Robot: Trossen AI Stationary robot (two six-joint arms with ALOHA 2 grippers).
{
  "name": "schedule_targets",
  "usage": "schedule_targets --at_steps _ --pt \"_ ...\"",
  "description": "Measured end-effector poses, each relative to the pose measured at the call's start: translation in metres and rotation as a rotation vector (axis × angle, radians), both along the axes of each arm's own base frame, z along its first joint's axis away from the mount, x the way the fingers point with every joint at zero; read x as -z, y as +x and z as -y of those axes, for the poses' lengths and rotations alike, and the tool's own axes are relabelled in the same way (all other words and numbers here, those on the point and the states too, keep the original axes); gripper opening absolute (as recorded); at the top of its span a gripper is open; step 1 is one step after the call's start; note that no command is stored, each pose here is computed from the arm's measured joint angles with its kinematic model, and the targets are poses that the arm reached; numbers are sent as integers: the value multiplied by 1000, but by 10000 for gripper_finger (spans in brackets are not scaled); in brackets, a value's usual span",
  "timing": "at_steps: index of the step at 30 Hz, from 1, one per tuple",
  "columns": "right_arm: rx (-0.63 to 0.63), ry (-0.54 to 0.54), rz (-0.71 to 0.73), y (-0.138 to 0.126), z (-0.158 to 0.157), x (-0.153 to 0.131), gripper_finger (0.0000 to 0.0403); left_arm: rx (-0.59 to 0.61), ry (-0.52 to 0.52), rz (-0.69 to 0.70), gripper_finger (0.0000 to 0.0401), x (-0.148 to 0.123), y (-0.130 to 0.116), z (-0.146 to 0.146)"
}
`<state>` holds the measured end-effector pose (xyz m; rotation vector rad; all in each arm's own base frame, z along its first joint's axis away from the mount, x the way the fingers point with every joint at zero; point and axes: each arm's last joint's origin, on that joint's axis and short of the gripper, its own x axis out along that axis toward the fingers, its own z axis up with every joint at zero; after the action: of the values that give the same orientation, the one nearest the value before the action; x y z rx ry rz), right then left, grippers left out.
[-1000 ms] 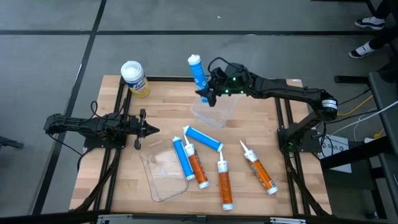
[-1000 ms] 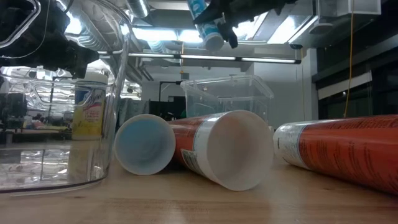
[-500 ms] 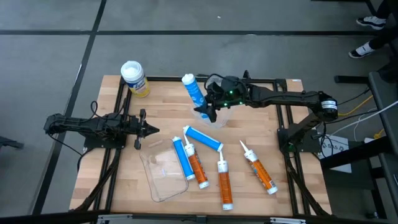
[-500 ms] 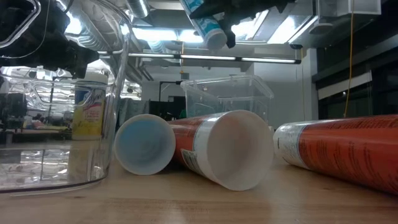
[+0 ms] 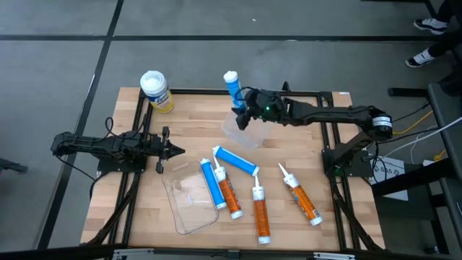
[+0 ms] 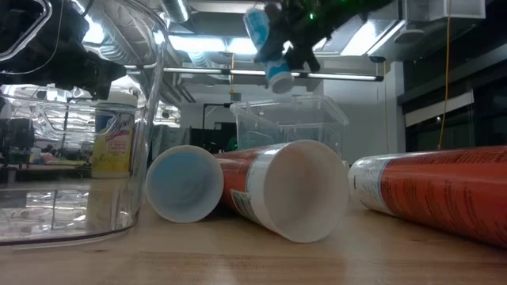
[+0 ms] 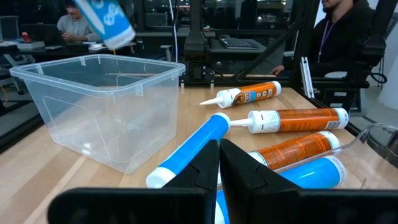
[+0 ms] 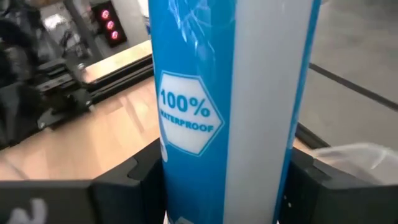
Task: Pick & place silicon tubes, Sealant and Lysol wipes
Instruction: Put the top right blue sealant into the white bin
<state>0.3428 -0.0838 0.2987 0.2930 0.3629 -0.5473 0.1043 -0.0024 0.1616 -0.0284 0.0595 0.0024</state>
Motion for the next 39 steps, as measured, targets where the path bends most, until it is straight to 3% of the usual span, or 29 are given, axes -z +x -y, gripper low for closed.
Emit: schedule_targets --at_steps 8,13,22,31,39 --pt "190 26 251 -18 9 44 212 0 0 0 10 0 0 0" --pt "299 -15 226 -27 10 51 212 0 0 0 12 0 0 0" --pt "335 -73 229 -28 11 48 212 0 0 0 11 0 0 0" --pt "342 -54 287 -41 8 73 212 0 0 0 8 0 0 0" --pt "364 -59 230 -55 3 92 212 0 0 0 12 0 0 0"
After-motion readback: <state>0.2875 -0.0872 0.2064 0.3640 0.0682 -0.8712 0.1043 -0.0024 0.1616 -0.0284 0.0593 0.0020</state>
